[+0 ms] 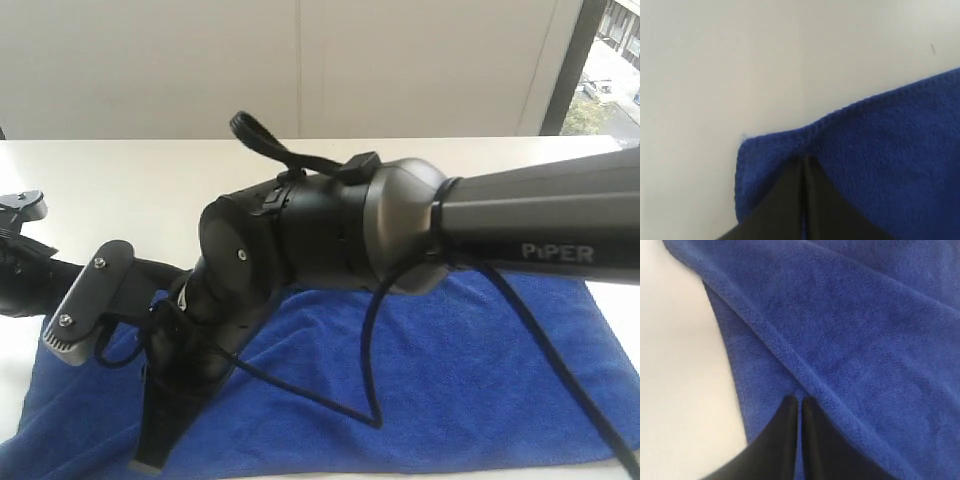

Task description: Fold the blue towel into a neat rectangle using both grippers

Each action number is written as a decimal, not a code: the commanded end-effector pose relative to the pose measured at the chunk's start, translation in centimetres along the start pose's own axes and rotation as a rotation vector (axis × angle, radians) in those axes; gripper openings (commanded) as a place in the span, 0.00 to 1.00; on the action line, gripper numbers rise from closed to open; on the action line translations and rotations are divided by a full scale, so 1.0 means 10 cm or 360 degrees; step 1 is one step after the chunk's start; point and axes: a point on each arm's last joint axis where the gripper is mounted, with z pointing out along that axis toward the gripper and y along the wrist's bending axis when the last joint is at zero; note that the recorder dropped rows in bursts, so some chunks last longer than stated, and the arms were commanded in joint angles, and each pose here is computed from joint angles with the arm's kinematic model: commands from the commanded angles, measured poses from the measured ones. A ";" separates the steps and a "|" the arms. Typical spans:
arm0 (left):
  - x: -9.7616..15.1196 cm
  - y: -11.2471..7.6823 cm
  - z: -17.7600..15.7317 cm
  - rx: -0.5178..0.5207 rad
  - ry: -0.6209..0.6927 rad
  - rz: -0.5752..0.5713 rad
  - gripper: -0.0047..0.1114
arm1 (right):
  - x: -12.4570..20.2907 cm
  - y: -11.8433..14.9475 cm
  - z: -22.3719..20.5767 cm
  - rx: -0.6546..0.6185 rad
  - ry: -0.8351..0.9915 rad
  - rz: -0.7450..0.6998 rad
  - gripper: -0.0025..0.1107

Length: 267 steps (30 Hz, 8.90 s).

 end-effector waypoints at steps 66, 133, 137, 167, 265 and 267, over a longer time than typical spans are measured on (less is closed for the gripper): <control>0.36 -0.52 -1.45 0.0318 0.0119 0.0504 0.04 | 0.51 -1.28 -0.67 0.0165 0.0048 0.0327 0.02; -0.17 0.18 0.20 -0.0224 -0.0022 0.0292 0.04 | 3.39 -2.82 -0.73 0.0827 0.0495 0.1475 0.02; -0.23 0.17 0.18 -0.0214 -0.0034 0.0296 0.04 | 3.42 -2.83 -0.75 0.0832 0.0495 0.1490 0.02; -0.51 0.12 0.08 -0.0199 -0.0144 0.0313 0.04 | 3.42 -2.83 -0.75 0.0836 0.0502 0.1477 0.02; 1.52 -0.19 -0.97 -0.0081 0.0167 0.0170 0.04 | 3.20 -0.65 -1.05 0.0798 0.0584 0.1832 0.02; 1.52 -0.16 -0.95 -0.0120 0.0197 0.0253 0.04 | 3.21 -0.66 -1.04 0.0799 0.0597 0.1807 0.02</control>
